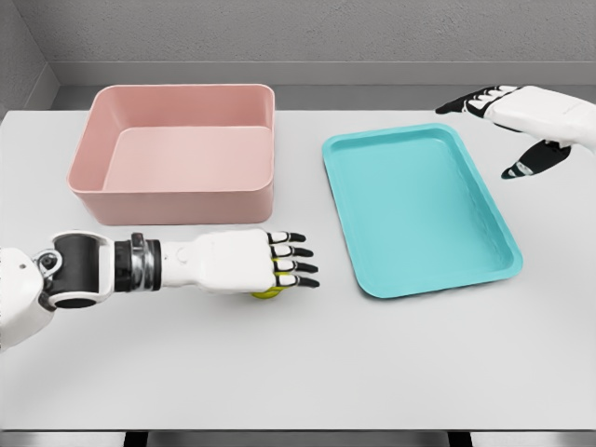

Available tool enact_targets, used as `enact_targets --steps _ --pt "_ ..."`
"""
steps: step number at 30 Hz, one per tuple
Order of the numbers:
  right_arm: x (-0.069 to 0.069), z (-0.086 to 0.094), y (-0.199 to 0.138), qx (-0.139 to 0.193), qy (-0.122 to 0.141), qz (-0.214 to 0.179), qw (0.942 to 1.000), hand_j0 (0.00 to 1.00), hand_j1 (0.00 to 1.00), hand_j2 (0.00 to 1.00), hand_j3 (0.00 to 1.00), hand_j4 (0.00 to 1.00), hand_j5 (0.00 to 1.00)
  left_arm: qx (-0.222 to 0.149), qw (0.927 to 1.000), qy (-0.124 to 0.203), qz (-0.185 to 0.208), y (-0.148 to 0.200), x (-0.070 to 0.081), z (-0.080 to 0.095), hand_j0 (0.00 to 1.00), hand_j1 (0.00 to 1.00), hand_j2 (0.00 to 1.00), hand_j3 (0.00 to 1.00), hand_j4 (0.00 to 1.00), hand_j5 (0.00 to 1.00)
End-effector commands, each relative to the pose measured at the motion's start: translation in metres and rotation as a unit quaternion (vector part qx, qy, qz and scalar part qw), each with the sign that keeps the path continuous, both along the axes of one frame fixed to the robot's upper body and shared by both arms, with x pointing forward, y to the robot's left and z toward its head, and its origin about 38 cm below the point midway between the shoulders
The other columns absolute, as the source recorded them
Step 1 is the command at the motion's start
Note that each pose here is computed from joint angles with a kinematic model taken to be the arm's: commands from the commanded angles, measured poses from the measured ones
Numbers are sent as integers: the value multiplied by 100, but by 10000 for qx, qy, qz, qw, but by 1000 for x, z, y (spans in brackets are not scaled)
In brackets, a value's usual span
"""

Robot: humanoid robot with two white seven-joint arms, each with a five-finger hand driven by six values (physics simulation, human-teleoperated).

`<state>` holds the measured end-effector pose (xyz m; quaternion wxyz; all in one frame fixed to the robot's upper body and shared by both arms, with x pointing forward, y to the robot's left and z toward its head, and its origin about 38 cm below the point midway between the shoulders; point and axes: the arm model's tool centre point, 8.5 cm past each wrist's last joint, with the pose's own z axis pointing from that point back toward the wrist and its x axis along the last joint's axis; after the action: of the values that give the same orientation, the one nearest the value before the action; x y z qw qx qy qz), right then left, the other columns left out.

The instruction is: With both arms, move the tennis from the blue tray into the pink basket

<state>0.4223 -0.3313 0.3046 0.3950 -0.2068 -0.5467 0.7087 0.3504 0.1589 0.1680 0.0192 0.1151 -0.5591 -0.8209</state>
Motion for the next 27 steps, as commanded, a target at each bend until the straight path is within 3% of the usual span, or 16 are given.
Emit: enact_targets --steps 1,8,19,27 --pt "0 0 -1 16 2 -16 10000 100 100 100 100 100 100 70 9999 29 -76 -7 -3 -8 100 100 100 100 100 100" --pt "0 -6 0 48 78 -10 10000 100 100 100 100 100 100 344 9991 -248 -30 -3 5 -10 100 100 100 100 100 100" --pt "0 -8 -2 47 106 -47 9999 100 100 100 100 100 100 1031 9943 -227 117 0 13 -15 100 100 100 100 100 100" --pt "0 -9 -2 44 113 -44 9999 100 100 100 100 100 100 861 9961 -150 99 -3 14 -9 100 100 100 100 100 100"
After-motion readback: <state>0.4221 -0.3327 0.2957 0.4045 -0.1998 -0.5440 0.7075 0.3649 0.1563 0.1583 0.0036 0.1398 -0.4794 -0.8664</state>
